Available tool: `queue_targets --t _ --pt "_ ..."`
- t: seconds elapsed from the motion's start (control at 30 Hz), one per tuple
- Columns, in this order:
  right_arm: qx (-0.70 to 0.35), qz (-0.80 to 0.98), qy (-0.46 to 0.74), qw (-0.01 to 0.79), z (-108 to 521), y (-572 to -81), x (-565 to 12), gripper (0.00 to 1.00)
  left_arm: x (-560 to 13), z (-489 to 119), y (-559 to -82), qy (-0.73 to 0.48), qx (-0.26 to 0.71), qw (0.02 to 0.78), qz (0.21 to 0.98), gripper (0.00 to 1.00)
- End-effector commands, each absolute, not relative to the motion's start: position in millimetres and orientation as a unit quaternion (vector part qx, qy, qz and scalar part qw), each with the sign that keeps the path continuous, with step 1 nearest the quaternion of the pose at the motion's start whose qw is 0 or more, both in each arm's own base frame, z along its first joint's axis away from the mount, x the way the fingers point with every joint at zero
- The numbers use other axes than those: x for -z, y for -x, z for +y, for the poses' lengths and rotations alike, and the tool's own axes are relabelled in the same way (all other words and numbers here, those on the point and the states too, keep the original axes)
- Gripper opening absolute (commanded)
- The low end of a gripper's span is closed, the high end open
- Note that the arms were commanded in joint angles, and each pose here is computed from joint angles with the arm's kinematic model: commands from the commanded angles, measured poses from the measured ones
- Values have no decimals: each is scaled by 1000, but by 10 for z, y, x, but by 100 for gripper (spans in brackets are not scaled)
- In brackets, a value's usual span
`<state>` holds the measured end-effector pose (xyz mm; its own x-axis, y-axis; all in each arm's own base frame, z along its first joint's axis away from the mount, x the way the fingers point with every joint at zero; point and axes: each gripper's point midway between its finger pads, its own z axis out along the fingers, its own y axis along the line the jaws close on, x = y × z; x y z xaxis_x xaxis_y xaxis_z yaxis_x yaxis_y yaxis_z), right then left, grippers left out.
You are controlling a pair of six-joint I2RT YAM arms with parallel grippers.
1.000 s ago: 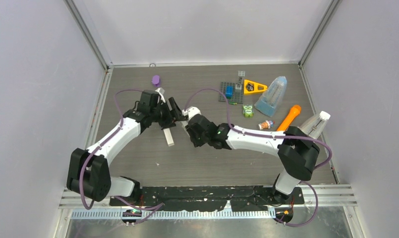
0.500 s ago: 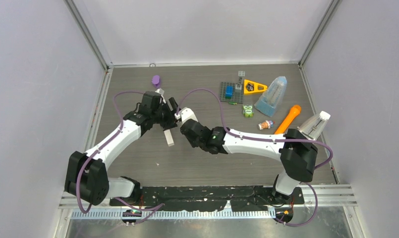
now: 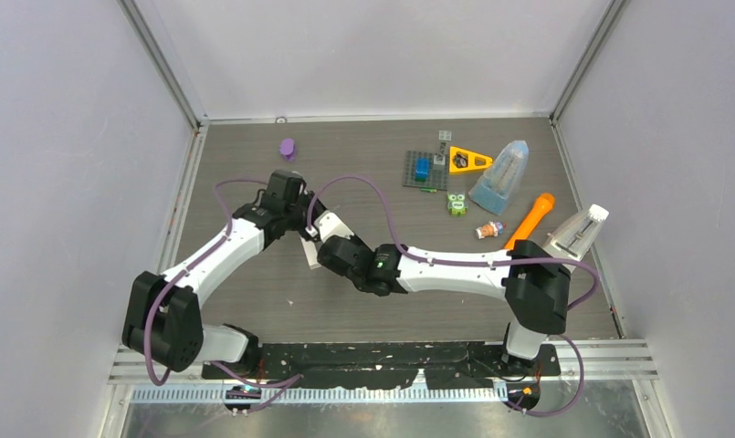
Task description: Load the batteries into the remote control
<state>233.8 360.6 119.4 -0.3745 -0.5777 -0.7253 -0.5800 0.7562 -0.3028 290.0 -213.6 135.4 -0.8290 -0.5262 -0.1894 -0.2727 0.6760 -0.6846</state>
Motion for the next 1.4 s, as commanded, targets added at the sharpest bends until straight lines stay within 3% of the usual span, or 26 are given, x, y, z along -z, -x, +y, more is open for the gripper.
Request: queue_targets --t 0.0,0.23,0.37,0.67,1.0,1.37 --pt "-34 818 306 485 3663 -2426 -1617 34 -1370 -2140 -2939 202 336 201 898 0" --pt "-152 807 294 490 3595 -2173 -1913 76 -1600 -2245 -3033 143 373 241 884 0" --pt "-265 802 246 476 3529 -2050 -2175 87 -1856 -2300 -3088 103 406 286 862 0" --pt "-501 769 29 396 3273 -2211 -2666 88 -2863 -2397 -3056 41 513 409 753 0" --pt "-655 659 -71 363 3321 -2192 -3337 88 -3464 -2407 -2846 66 622 425 655 0" --pt "-669 632 -133 368 3238 -2323 -3434 83 -3710 -2290 -2689 97 663 431 604 0"
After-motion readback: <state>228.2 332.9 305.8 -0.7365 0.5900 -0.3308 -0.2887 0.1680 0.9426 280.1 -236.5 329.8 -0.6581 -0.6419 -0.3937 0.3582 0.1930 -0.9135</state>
